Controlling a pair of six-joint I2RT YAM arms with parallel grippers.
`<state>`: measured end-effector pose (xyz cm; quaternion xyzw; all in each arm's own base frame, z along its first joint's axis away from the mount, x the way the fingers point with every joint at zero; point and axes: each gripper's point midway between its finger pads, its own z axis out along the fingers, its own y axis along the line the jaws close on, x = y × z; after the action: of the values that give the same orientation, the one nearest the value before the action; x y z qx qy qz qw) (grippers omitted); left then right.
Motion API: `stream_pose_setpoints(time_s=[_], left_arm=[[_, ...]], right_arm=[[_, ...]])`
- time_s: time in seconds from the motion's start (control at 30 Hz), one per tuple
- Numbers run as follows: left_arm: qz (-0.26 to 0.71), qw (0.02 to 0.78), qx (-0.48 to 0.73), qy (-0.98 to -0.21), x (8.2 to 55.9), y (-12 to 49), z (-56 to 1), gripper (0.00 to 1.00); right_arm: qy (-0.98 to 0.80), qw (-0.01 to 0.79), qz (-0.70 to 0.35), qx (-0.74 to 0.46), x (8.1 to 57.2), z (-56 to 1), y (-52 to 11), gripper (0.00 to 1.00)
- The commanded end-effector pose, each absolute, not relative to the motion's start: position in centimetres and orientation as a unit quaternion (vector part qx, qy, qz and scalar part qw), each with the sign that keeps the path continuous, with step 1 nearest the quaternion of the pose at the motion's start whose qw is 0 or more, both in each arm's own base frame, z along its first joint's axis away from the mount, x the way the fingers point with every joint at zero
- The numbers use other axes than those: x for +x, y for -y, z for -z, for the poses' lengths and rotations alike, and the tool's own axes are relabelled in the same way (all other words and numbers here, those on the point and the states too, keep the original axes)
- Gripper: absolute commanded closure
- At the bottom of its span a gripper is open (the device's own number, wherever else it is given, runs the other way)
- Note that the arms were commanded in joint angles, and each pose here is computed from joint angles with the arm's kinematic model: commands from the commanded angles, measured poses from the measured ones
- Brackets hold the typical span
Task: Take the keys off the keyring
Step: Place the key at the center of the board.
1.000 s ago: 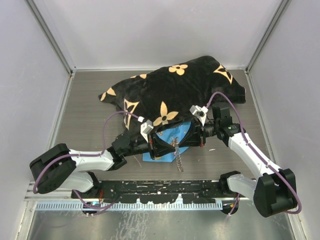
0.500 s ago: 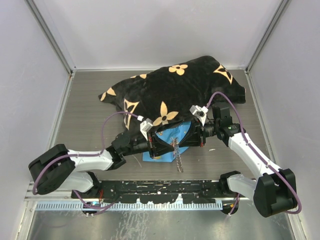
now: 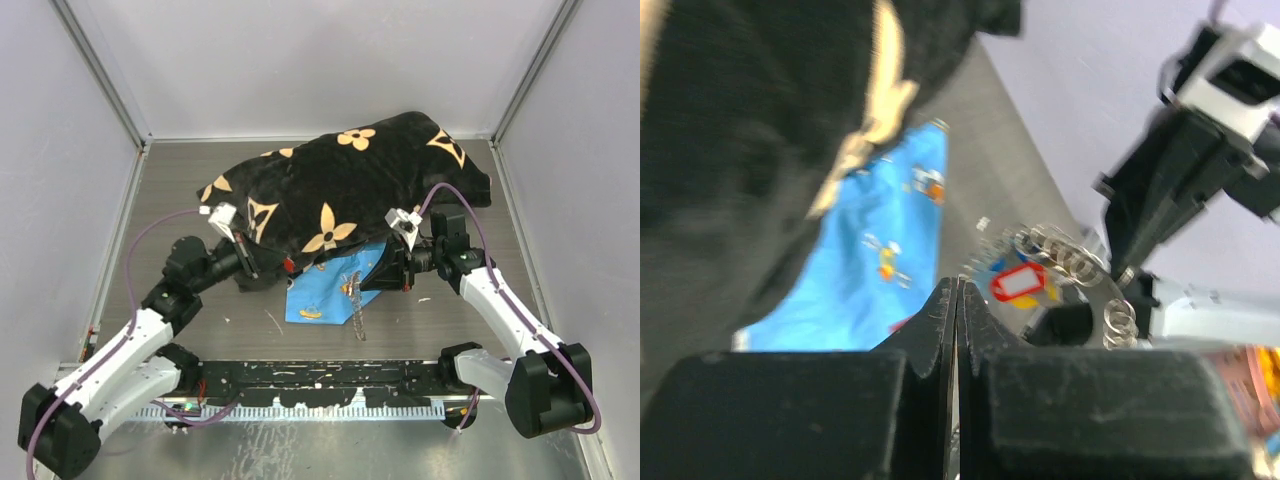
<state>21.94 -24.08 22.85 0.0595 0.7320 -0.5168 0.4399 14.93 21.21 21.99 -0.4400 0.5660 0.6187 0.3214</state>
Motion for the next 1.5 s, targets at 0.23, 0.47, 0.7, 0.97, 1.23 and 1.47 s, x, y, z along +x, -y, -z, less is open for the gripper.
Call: stream_pose_setpoints(time_s=[0.23, 0.47, 0.7, 0.97, 1.23, 1.47], left_arm=[[0.438, 0.438, -0.095, -0.779, 26.7, 13.5, -23.4, 1.0], [0.381, 0.43, -0.272, -0.772, 30.6, 6.5, -20.5, 1.0], [0.252, 0.412, -0.428, -0.764, 31.5, 0.6, -15.8, 1.0], [0.164, 0.383, -0.513, -0.75, 30.7, -3.1, -12.3, 0.95], [0.152, 0.345, -0.533, -0.757, 29.9, -3.3, -10.8, 0.64], [0.25, 0.383, -0.439, -0.773, 29.1, 0.5, -14.6, 0.51]], right_arm=[[-0.525, 0.339, -0.626, -0.466, 14.0, -23.6, -20.9, 0.99], [-0.523, 0.342, -0.625, -0.468, 13.8, -23.5, -20.8, 0.99], [-0.522, 0.345, -0.623, -0.47, 13.7, -23.5, -20.8, 0.99], [-0.521, 0.348, -0.62, -0.472, 13.6, -23.5, -20.8, 0.99], [-0.521, 0.35, -0.619, -0.473, 13.6, -23.5, -20.8, 0.99], [-0.522, 0.353, -0.616, -0.472, 13.6, -23.5, -20.7, 0.99]])
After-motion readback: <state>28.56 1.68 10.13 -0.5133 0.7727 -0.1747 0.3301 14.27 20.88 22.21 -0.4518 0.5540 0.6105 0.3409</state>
